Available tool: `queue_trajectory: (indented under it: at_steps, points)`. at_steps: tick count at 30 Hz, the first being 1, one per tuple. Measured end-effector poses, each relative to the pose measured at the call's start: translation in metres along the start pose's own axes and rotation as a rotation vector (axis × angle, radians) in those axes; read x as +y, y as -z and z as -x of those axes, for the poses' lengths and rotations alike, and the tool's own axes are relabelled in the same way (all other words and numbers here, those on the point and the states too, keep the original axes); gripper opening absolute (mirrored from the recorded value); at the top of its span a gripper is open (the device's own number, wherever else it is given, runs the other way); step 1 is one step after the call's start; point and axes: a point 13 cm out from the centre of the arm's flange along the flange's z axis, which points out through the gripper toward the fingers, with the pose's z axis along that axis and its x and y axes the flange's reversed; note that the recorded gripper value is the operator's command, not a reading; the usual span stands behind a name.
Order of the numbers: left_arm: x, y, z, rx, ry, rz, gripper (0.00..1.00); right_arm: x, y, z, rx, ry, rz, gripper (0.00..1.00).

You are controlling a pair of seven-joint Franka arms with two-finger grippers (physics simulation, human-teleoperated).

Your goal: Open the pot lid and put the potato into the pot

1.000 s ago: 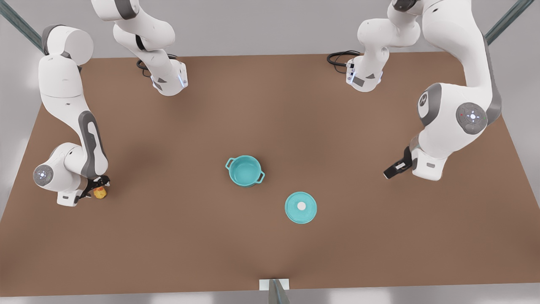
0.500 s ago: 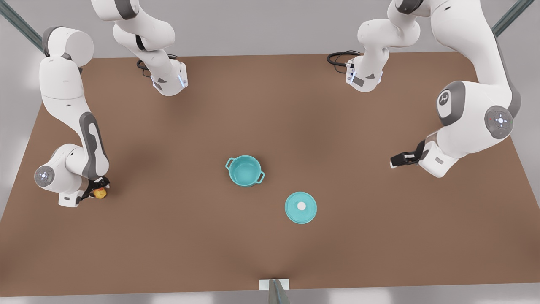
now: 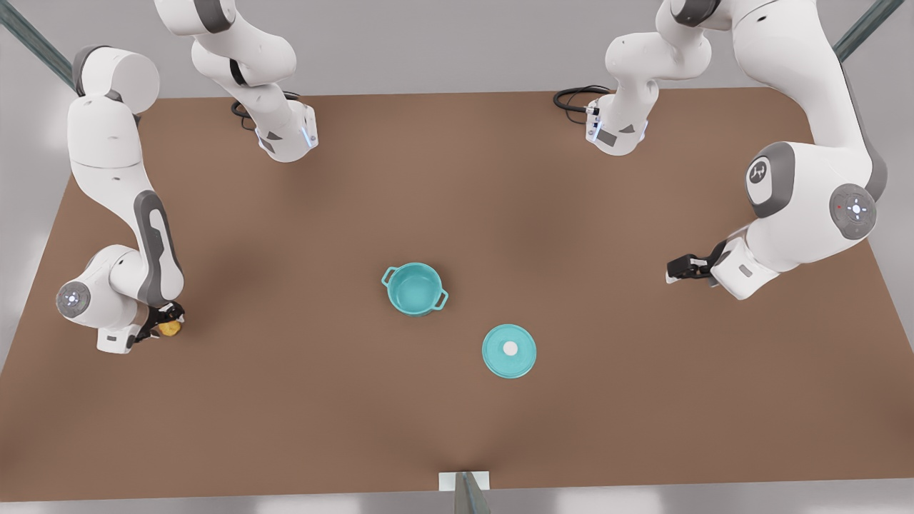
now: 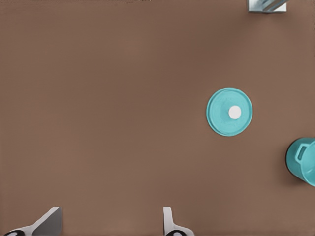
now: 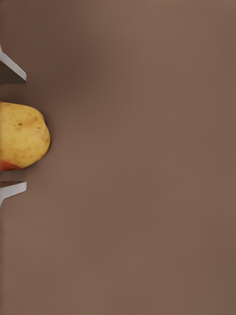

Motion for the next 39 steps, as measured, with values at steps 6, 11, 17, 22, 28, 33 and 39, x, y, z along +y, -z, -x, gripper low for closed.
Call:
queue_trajectory:
  at_steps: [6, 11, 17, 22, 28, 33, 39]
  points:
    - [0.001, 0.001, 0.003, -0.014, -0.019, 0.001, 1.0, 0.001, -0.006, -0.002, 0.005, 0.0, 0.006, 0.74]
    - [0.003, 0.0, 0.005, -0.018, -0.032, 0.02, 1.0, 0.001, -0.01, -0.004, 0.009, 0.003, 0.009, 0.53]
    - [0.008, 0.009, 0.006, -0.039, -0.032, 0.027, 1.0, 0.003, -0.002, 0.004, -0.001, 0.021, 0.004, 0.47]
    - [0.009, 0.01, 0.007, -0.043, -0.033, 0.03, 1.0, 0.008, 0.039, 0.032, -0.039, 0.064, -0.035, 0.47]
    - [-0.001, 0.006, 0.009, -0.038, -0.046, 0.019, 1.0, 0.084, 0.154, 0.163, -0.139, 0.239, -0.078, 0.47]
    - [-0.004, 0.005, 0.013, -0.044, -0.059, 0.043, 1.0, 0.226, 0.193, 0.266, -0.194, 0.361, 0.016, 0.48]
    - [-0.003, 0.004, 0.021, -0.065, -0.061, 0.058, 1.0, 0.415, 0.187, 0.337, -0.199, 0.457, 0.137, 0.48]
